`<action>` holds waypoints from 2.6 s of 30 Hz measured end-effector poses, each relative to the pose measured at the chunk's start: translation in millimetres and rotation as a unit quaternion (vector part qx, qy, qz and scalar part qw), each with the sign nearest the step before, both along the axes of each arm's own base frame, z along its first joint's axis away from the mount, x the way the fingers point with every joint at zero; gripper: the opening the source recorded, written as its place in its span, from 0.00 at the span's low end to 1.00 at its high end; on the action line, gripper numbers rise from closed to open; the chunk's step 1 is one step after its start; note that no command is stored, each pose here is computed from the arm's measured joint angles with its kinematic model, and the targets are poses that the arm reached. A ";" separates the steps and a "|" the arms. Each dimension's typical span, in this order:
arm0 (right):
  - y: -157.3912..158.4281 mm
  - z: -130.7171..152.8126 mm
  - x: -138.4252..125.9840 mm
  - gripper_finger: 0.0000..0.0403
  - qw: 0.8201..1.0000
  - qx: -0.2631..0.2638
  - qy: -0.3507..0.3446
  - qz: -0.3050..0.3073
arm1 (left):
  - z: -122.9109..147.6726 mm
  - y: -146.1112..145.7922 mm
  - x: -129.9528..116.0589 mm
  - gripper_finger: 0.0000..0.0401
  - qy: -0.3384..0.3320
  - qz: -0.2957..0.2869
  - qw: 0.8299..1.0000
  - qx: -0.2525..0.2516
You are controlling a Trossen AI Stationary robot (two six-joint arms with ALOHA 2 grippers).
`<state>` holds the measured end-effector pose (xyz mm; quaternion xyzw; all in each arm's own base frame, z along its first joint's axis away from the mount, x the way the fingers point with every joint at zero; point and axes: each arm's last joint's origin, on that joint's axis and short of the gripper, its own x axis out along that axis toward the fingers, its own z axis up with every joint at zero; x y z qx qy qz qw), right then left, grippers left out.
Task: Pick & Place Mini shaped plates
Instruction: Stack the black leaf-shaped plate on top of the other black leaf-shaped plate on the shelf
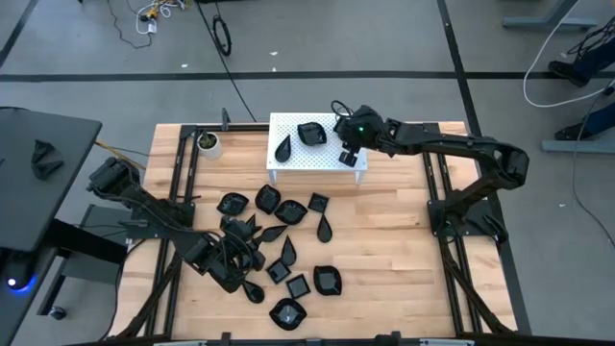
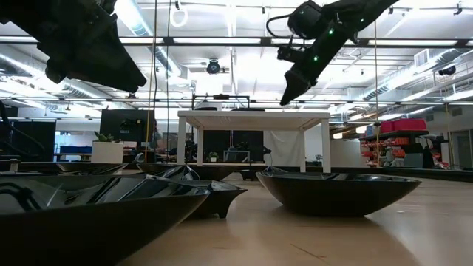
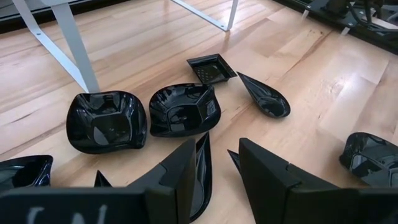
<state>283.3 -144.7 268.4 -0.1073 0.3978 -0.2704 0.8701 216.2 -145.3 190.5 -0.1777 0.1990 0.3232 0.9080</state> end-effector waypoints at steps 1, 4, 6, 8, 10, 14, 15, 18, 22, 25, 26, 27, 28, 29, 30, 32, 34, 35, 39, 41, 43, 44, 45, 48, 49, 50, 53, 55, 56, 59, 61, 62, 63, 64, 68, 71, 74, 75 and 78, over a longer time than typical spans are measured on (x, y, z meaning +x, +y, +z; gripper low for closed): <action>1.6 3.6 -1.4 0.39 1.000 0.002 -0.007 0.009 | 0.0 0.0 0.0 0.32 0.000 0.000 1.000 0.000; 10.3 18.6 -5.8 0.45 0.998 0.010 -0.046 0.035 | 0.0 0.0 0.0 0.32 0.000 0.000 1.000 0.000; 20.0 30.3 -7.8 0.48 0.993 0.031 -0.088 0.067 | 0.0 0.0 0.0 0.32 0.000 0.000 1.000 0.000; 33.2 39.3 -6.3 0.48 0.982 0.068 -0.130 0.121 | 0.0 -0.1 -0.1 0.32 0.000 0.000 1.000 0.000; 50.1 43.2 -1.9 0.49 0.967 0.106 -0.154 0.173 | 0.0 -0.1 -0.1 0.32 0.000 0.000 1.000 0.000; 96.2 37.7 11.5 0.49 0.950 0.148 -0.147 0.233 | 0.0 -0.1 0.0 0.32 0.000 0.000 1.000 0.000; 109.1 32.0 14.5 0.48 0.948 0.153 -0.137 0.244 | 0.0 -0.1 0.0 0.32 0.000 0.000 1.000 -0.001; 149.5 7.4 23.6 0.46 0.945 0.169 -0.094 0.263 | 0.1 -0.2 0.0 0.32 -0.001 0.000 1.000 -0.001; 196.0 -23.7 29.6 0.43 0.932 0.212 -0.036 0.290 | 0.3 -0.4 0.4 0.32 -0.003 0.000 1.000 -0.003; 225.9 -46.5 30.4 0.41 0.914 0.249 0.010 0.320 | 0.4 -0.5 0.6 0.32 -0.004 0.000 1.000 -0.003; 235.1 -54.6 30.5 0.40 0.909 0.262 0.025 0.322 | 0.5 -0.6 0.7 0.32 -0.005 0.000 1.000 -0.004; 242.5 -62.2 30.8 0.40 0.907 0.274 0.037 0.318 | 0.6 -0.6 0.8 0.32 -0.005 0.000 1.000 -0.004; 249.1 -70.5 31.4 0.39 0.906 0.284 0.050 0.310 | 0.6 -0.6 0.8 0.32 -0.005 0.000 1.000 -0.004; 254.5 -79.0 32.1 0.39 0.906 0.294 0.063 0.299 | 0.6 -0.6 0.8 0.32 -0.006 0.000 1.000 -0.004; 257.9 -86.6 32.9 0.39 0.907 0.302 0.072 0.284 | 0.7 -0.7 0.8 0.32 -0.006 0.000 1.000 -0.004; 260.5 -102.3 36.9 0.38 0.911 0.316 0.084 0.251 | 0.7 -0.7 0.9 0.32 -0.006 0.000 1.000 -0.005; 261.8 -115.6 41.0 0.38 0.912 0.335 0.089 0.220 | 0.8 -0.9 1.1 0.32 -0.008 0.000 1.000 -0.005; 262.5 -120.7 42.8 0.38 0.912 0.342 0.089 0.210 | 0.8 -0.9 1.1 0.32 -0.008 0.000 1.000 -0.005; 265.4 -134.1 49.0 0.38 0.909 0.358 0.082 0.199 | 0.8 -0.9 1.1 0.32 -0.007 -0.001 1.000 -0.005; 266.3 -136.6 50.2 0.38 0.905 0.365 0.082 0.201 | 0.8 -0.9 1.1 0.32 -0.007 -0.001 1.000 -0.005; 266.7 -135.6 51.3 0.38 0.905 0.366 0.075 0.204 | 0.8 -0.9 1.1 0.32 -0.007 -0.001 1.000 -0.005; 267.0 -135.1 52.0 0.38 0.905 0.367 0.071 0.206 | 0.8 -0.9 1.1 0.32 -0.007 -0.001 1.000 -0.005; 267.0 -135.1 52.0 0.38 0.905 0.367 0.071 0.206 | 0.8 -0.9 1.0 0.32 -0.007 -0.001 1.000 -0.005; 267.3 -134.4 53.0 0.36 0.904 0.370 0.064 0.204 | 0.8 -0.9 1.1 0.32 -0.007 -0.001 1.000 -0.005; 267.3 -134.4 53.1 0.35 0.904 0.370 0.063 0.203 | 0.8 -0.9 1.1 0.32 -0.007 0.000 1.000 -0.005; 267.2 -135.1 53.1 0.33 0.905 0.368 0.064 0.202 | 0.8 -0.9 1.1 0.32 -0.007 0.000 1.000 -0.005; 266.8 -135.8 53.2 0.25 0.908 0.363 0.063 0.198 | 0.8 -0.9 1.1 0.32 -0.007 -0.001 1.000 -0.005; 266.6 -135.9 53.2 0.19 0.909 0.361 0.064 0.199 | 0.8 -0.9 1.1 0.32 -0.007 0.000 1.000 -0.005; 266.6 -135.9 53.1 0.15 0.909 0.359 0.065 0.203 | 0.8 -0.9 1.1 0.32 -0.007 0.000 1.000 -0.005; 266.8 -134.6 53.3 0.05 0.909 0.357 0.062 0.207 | 0.8 -0.9 1.1 0.32 -0.007 0.000 1.000 -0.005; 266.7 -129.3 53.0 0.02 0.908 0.357 0.055 0.211 | 0.8 -0.9 1.0 0.32 -0.007 -0.001 1.000 -0.005; 266.4 -125.0 52.3 0.02 0.908 0.358 0.050 0.212 | 0.8 -1.0 1.0 0.32 -0.007 -0.001 1.000 -0.005; 265.7 -120.3 51.0 0.02 0.908 0.358 0.047 0.212 | 0.8 -0.9 1.0 0.32 -0.007 -0.001 1.000 -0.005; 264.2 -113.6 49.9 0.02 0.908 0.358 0.039 0.213 | 0.8 -1.0 1.0 0.32 -0.007 -0.001 1.000 -0.005; 247.9 -67.4 40.9 0.01 0.918 0.330 -0.023 0.218 | 0.8 -1.1 1.1 0.32 -0.008 -0.001 1.000 -0.006; 216.7 -24.2 31.0 0.01 0.928 0.294 -0.096 0.208 | 0.9 -1.1 1.2 0.32 -0.008 -0.001 1.000 -0.007; 167.1 18.1 18.5 0.00 0.938 0.240 -0.166 0.188 | 0.9 -1.0 1.3 0.32 -0.009 0.000 1.000 -0.006; 148.1 30.5 15.0 0.00 0.943 0.217 -0.180 0.176 | 0.9 -0.9 1.3 0.32 -0.009 0.000 1.000 -0.006; 88.8 62.8 6.5 0.00 0.962 0.151 -0.183 0.136 | 1.1 -0.6 1.6 0.32 -0.011 0.002 1.000 -0.004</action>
